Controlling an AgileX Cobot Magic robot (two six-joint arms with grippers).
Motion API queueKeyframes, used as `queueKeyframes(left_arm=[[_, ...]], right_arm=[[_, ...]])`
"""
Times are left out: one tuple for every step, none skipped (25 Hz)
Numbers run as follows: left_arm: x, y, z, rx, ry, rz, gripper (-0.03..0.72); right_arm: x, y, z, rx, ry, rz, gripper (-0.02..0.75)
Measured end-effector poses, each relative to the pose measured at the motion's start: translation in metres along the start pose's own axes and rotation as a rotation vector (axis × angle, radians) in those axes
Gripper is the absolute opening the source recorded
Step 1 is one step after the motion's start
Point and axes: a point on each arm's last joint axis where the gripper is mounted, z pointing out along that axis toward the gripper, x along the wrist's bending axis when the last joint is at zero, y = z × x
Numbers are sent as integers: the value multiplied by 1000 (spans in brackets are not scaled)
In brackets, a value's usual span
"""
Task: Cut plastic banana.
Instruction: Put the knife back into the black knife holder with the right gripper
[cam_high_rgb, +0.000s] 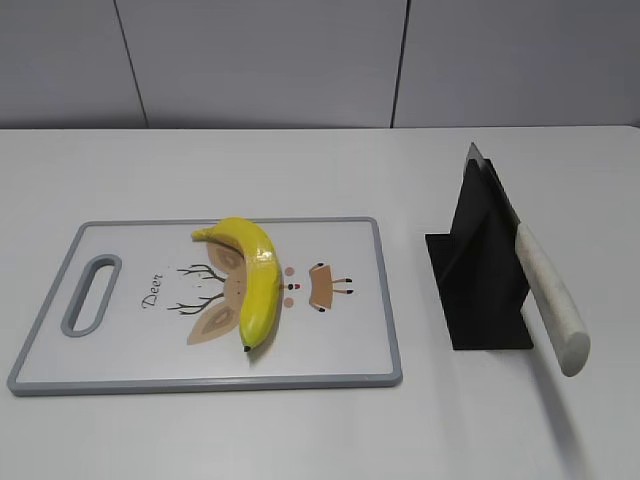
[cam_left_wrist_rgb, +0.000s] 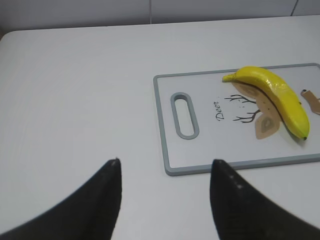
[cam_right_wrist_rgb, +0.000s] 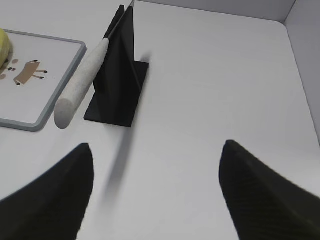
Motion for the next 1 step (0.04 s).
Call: queueKeyframes(left_arm=[[0,0,0,0,0,0,538]], right_arm=[[0,0,0,0,0,0,591]])
